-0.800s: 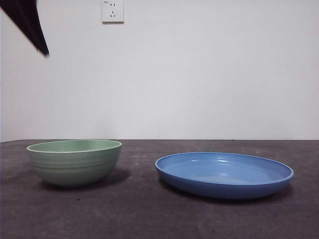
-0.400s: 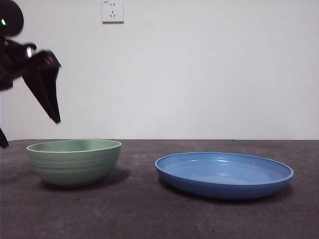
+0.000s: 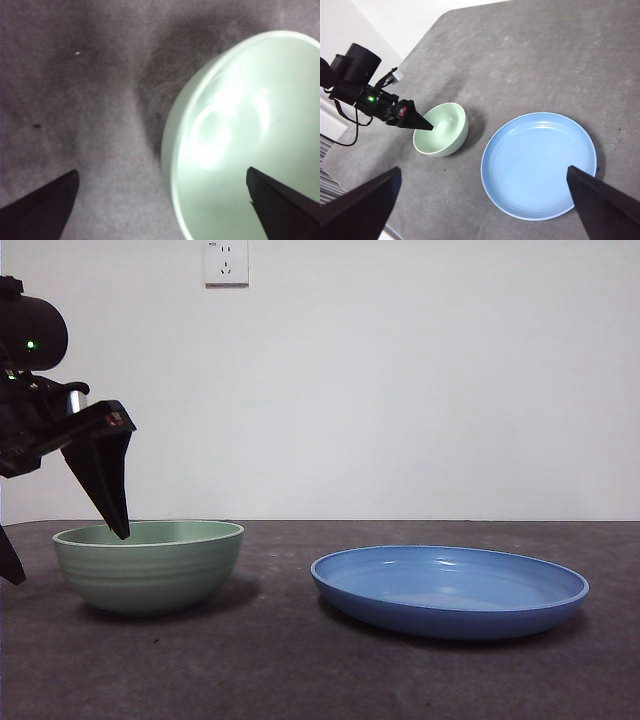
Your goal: Place the green bowl on the blue plate
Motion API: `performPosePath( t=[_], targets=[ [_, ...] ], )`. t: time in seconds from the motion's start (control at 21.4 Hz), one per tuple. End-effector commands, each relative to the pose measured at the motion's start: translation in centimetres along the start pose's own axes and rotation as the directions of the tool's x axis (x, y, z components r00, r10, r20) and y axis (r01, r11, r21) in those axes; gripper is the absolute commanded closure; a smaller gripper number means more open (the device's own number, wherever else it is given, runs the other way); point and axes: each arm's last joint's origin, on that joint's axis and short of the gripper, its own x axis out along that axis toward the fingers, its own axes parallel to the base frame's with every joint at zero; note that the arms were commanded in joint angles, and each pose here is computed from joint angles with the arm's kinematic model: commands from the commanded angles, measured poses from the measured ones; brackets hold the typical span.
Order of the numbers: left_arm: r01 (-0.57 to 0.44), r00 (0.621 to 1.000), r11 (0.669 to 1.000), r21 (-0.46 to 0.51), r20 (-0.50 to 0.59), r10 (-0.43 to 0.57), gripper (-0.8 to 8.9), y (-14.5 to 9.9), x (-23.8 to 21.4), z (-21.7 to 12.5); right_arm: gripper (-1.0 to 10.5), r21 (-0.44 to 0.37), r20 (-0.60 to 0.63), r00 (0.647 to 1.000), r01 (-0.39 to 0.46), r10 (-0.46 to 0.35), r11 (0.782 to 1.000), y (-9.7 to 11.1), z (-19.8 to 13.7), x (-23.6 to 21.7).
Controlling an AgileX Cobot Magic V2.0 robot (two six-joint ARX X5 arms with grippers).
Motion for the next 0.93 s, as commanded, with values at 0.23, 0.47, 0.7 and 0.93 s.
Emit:
performPosePath(
  t=[0.23,0.47,0.7,0.93],
  targets=[
    [0.001,1.000,1.000,0.011,-0.008,-0.001,5.51,-0.2,0.7,0.6,3.3,-0.021,0.015,1.000,-0.008,0.008,1.000,0.3,0.4,-0.3],
    [0.003,1.000,1.000,0.013,0.004,-0.003,7.84,-0.3,0.7,0.7,3.3,-0.021,0.015,1.000,-0.008,0.008,1.000,0.3,0.4,-0.3],
    [0.000,1.000,1.000,-0.030,0.013,0.000,7.98,-0.5,0.2,1.2,3.3,-0.021,0.015,1.000,-0.008,0.008,1.000,0.3,0.4,-0.3],
    [-0.088,0.996,0.996,-0.028,-0.018,0.088,7.98,-2.6,-1.6,2.2,3.3,-0.021,0.015,1.000,-0.008,0.008,1.000,0.3,0.4,-0.3]
  ],
)
